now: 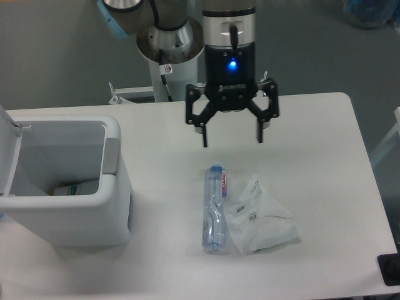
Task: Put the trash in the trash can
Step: 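Move the gripper over the crumpled clear plastic bag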
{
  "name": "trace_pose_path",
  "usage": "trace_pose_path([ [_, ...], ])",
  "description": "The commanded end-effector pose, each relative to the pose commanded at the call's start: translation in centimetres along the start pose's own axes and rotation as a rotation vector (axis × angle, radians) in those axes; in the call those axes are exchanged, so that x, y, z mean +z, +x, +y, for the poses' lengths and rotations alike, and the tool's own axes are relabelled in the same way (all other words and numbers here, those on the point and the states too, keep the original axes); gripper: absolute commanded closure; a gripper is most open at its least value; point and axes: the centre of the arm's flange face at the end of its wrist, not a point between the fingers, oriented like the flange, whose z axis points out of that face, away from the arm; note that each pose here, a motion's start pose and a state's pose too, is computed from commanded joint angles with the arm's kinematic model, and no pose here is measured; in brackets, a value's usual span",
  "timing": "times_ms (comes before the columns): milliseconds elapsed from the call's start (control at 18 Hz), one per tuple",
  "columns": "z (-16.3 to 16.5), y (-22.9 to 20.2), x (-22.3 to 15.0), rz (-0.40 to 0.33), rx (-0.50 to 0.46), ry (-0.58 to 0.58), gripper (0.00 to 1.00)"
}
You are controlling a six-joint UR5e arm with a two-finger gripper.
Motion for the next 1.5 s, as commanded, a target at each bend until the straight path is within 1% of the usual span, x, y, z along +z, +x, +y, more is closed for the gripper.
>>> trace_pose_path([
  [111, 0.1, -0.9, 0.5, -0.022, 0.008, -0.015, 0.0],
  [167, 0.4, -1.4, 0.7, -0.041, 0.034, -0.031, 0.0],
  [278, 0.9, -1.7, 1.4, -0.047, 0.079, -0.049, 0.0],
  [389, 1.1, -3.5, 3.5, -0.048, 0.062, -0.067, 0.0],
  [611, 1.6, -4.5, 7.8, -0.043, 0.053, -0.1, 0.0],
  [778, 2.2, -5.5, 10.7, -0.091, 0.061, -0.177, 0.0],
  [833, 2.5, -5.6, 11.9, -0.082, 0.077, -0.191, 0.0],
  [889, 2.8, -5.7, 13.1, -0.067, 0.125, -0.208, 0.0],
  [944, 3.3, -5.8, 14.6, -0.05, 0.194, -0.234, 0.0],
  [1056, 4.1, -5.9, 15.9, -0.018, 0.315, -0.259, 0.0],
  [1167, 5.6, -5.8, 17.1, 0.018, 0.43, -0.289, 0.0],
  [1278, 8.1, -5.4, 19.3, 0.071, 0.567, -0.341, 0.0],
  [1333, 9.0, -5.6, 19.9, 0.087, 0.609, -0.362, 0.0],
  [1500, 11.6, -5.6, 21.8, 0.14, 0.646, -0.4, 0.0],
])
